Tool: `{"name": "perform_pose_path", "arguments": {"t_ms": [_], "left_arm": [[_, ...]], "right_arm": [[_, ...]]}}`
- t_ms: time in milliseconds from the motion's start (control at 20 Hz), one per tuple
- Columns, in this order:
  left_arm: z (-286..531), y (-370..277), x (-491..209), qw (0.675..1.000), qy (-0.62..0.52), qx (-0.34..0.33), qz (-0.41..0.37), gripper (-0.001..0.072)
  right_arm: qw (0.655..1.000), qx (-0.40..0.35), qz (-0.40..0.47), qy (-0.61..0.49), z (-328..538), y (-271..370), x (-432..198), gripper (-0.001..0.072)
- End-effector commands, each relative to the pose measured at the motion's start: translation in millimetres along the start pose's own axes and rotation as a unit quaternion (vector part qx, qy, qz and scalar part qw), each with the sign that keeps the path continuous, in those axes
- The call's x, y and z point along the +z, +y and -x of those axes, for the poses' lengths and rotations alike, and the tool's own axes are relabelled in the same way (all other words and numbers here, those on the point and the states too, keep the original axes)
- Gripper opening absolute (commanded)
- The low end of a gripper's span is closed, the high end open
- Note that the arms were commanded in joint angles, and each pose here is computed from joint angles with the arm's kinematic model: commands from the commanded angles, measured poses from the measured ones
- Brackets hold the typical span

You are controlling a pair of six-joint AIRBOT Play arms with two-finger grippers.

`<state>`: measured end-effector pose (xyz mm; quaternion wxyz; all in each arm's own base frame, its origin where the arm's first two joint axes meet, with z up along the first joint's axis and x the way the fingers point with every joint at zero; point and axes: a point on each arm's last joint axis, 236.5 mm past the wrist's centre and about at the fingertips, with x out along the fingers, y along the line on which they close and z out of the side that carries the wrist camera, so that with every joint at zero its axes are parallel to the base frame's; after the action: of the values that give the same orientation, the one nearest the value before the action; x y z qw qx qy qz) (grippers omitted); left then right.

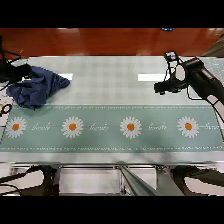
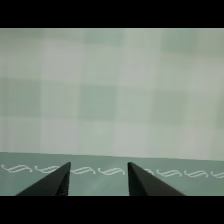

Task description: Fold the shirts.

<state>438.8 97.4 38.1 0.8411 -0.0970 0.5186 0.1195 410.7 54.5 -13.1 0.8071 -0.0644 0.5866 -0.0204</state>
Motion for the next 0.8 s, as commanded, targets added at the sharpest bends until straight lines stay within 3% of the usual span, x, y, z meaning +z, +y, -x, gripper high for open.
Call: {"name": "perform_pose_path", "arguments": {"t_ms": [0,550,600,650,700,750], "left_arm": [[-28.3,36.2,-45.9,0.993,0.109,-0.012,0.048,0.0507],[-119.7,40.3,-99.9,0.975,0.218,-0.007,0.049,0.0498],[-119.8,40.5,-103.7,0.973,0.226,-0.007,0.048,0.0376],[-118.1,41.2,-105.4,0.972,0.230,-0.006,0.043,0.0097],[-114.2,39.3,-104.2,0.973,0.229,-0.009,0.033,0.0021],[-106.8,36.9,-97.3,0.975,0.219,-0.012,0.023,0.0021]], "right_arm": [[1.000,0.022,-0.008,0.003,-4.7,11.8,-3.3,0.0413],[0.998,0.050,-0.021,-0.023,-3.5,24.4,9.3,0.0407],[0.998,0.049,-0.021,-0.023,-3.3,24.0,9.4,0.0407],[0.998,0.048,-0.020,-0.026,-1.6,22.8,10.1,0.0407],[0.998,0.046,-0.020,-0.034,4.1,20.7,12.4,0.0407],[0.998,0.047,-0.022,-0.045,13.2,18.9,15.5,0.0407]]}}
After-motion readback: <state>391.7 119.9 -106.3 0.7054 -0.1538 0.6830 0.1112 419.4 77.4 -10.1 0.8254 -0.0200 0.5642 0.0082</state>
